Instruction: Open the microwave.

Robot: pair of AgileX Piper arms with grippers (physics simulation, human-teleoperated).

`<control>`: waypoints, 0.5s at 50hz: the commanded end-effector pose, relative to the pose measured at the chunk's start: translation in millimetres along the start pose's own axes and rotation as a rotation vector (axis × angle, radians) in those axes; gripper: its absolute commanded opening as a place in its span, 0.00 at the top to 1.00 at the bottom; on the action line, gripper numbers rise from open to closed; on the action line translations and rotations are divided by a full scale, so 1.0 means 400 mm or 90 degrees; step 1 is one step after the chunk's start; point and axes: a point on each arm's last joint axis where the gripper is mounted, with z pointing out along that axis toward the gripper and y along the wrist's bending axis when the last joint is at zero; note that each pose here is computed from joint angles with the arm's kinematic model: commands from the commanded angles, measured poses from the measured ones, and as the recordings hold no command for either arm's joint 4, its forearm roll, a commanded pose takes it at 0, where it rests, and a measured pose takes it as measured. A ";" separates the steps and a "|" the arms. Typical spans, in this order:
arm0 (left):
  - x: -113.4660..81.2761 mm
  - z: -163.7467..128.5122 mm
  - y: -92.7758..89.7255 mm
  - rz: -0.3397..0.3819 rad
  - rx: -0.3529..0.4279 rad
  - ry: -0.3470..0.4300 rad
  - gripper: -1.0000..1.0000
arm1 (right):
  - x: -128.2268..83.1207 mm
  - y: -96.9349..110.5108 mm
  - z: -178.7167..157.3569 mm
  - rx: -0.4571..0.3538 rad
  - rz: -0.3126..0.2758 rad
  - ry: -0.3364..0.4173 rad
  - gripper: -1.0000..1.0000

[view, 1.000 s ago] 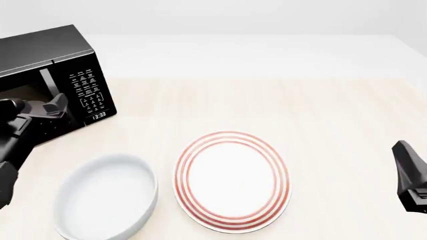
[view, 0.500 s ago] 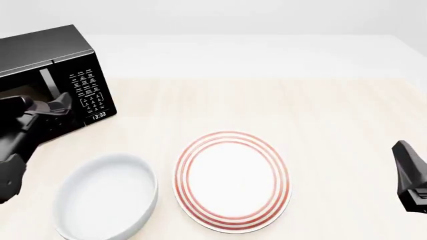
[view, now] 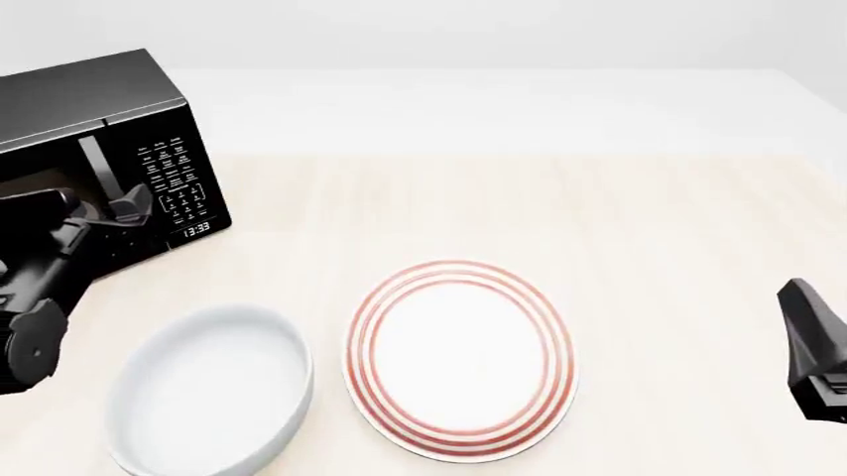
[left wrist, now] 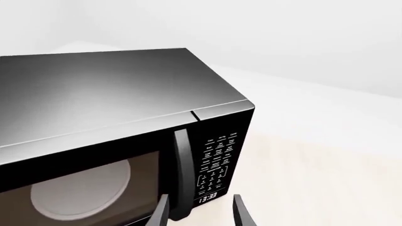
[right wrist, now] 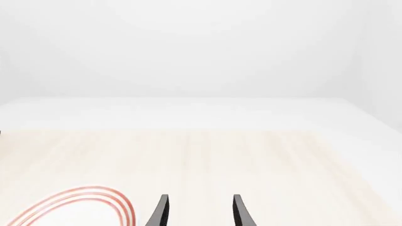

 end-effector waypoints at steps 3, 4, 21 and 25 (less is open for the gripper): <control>0.004 0.008 0.012 0.000 -0.011 0.001 0.00 | 0.000 0.000 0.000 0.000 0.000 0.000 0.00; 0.008 0.009 0.013 0.000 -0.012 0.002 0.00 | 0.000 0.000 0.000 0.000 0.000 0.000 0.00; 0.007 0.043 0.015 0.004 -0.014 0.009 0.00 | 0.000 0.000 0.000 0.000 0.000 0.000 0.00; 0.009 0.054 0.016 0.004 -0.015 0.013 0.00 | 0.000 0.000 0.000 0.000 0.000 0.000 0.00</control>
